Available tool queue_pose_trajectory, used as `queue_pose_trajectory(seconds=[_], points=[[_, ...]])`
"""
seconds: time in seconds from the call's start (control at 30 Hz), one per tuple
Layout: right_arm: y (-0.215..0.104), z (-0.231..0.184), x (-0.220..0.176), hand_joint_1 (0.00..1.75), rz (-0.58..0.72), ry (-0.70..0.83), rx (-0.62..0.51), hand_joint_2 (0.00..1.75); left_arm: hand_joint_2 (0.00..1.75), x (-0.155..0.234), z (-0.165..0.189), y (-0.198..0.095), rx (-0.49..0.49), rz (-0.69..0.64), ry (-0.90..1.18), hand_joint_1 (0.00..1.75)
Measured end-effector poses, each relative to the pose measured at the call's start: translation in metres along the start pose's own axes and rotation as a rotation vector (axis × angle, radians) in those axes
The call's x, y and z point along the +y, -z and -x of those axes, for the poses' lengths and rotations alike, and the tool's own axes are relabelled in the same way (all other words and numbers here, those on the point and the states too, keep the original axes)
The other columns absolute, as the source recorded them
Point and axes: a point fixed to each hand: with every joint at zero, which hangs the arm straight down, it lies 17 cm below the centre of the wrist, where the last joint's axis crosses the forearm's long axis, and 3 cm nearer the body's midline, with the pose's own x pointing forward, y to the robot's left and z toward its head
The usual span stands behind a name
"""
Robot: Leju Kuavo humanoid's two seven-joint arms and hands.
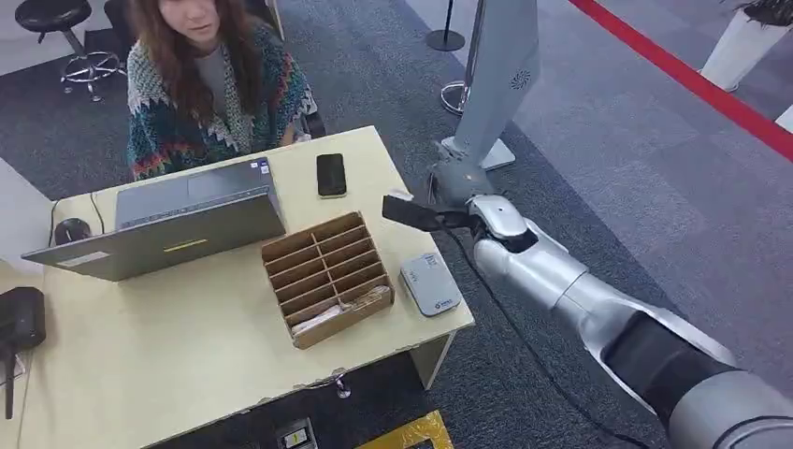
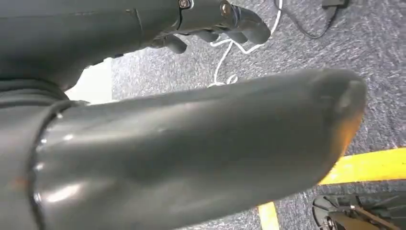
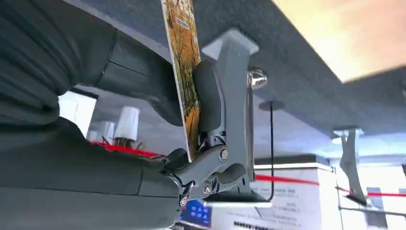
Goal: Pass the card to the sensor for recognition and then transmit it.
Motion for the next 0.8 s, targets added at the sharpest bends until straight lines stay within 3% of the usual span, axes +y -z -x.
queue_pose_trajectory(seconds=[0.2,0.37,0.8], points=[[0.034,-0.017,-0.054,1.75,0.055,-0.068,-0.031,1.75,0.00,-0.001,-0.010,0.002,-0.012,0.020,0.040,0.00],[0.054,-0.057,-0.085,1.75,0.082,-0.080,-0.102,1.75,0.00,0.001,-0.026,0.006,-0.034,0.027,0.068,0.00],[0.089,-0.167,-0.102,1.75,0.067,0.007,-0.262,1.75,0.00,0.005,-0.041,0.009,-0.058,0.024,0.112,0.00]])
